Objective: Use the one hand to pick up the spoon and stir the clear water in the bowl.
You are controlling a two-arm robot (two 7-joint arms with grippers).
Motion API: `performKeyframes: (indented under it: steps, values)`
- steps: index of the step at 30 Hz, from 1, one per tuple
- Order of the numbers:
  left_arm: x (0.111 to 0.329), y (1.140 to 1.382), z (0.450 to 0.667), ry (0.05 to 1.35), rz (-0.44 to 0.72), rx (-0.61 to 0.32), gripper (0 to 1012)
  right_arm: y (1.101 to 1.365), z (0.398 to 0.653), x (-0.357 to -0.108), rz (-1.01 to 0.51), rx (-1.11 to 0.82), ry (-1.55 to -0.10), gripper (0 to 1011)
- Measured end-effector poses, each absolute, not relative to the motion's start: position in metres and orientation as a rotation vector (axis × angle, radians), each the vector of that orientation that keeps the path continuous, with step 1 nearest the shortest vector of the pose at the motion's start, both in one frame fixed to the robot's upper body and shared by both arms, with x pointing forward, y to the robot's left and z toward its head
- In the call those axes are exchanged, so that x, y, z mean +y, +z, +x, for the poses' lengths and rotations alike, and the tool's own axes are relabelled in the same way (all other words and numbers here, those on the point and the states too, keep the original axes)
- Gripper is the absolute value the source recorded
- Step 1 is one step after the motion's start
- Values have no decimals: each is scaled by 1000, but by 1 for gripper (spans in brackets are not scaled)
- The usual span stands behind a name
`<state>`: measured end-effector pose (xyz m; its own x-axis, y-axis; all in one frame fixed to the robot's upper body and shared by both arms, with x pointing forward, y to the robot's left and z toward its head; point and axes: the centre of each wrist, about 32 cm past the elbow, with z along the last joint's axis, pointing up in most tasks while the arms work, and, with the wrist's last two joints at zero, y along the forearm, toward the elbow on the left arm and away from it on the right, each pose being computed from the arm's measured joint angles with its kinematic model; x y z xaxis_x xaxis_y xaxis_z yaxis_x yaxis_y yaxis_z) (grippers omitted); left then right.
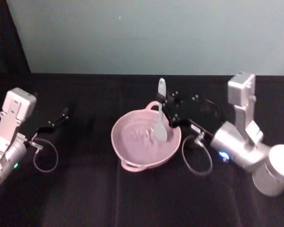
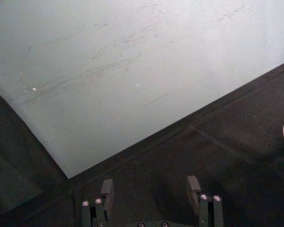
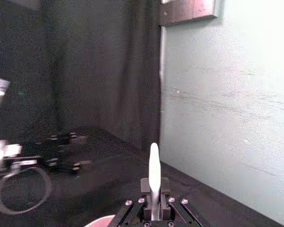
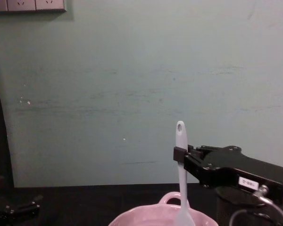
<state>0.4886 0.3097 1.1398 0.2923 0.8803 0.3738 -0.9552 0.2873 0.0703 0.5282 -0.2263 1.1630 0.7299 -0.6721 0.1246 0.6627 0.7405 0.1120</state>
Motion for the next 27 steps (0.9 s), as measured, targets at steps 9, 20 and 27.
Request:
performKeyframes:
  steps: [9,20,27]
  values:
    - [310,1140,489,1248,305,-285,1011,1165,492,-213,96,-121,-609,110]
    - [310,1140,489,1248,304,-285,1011,1152,504,-174,122,-100,-587,110]
    - [310,1140,489,1248,304,-285,1011,1144,524,-165,127,-157,-653,110]
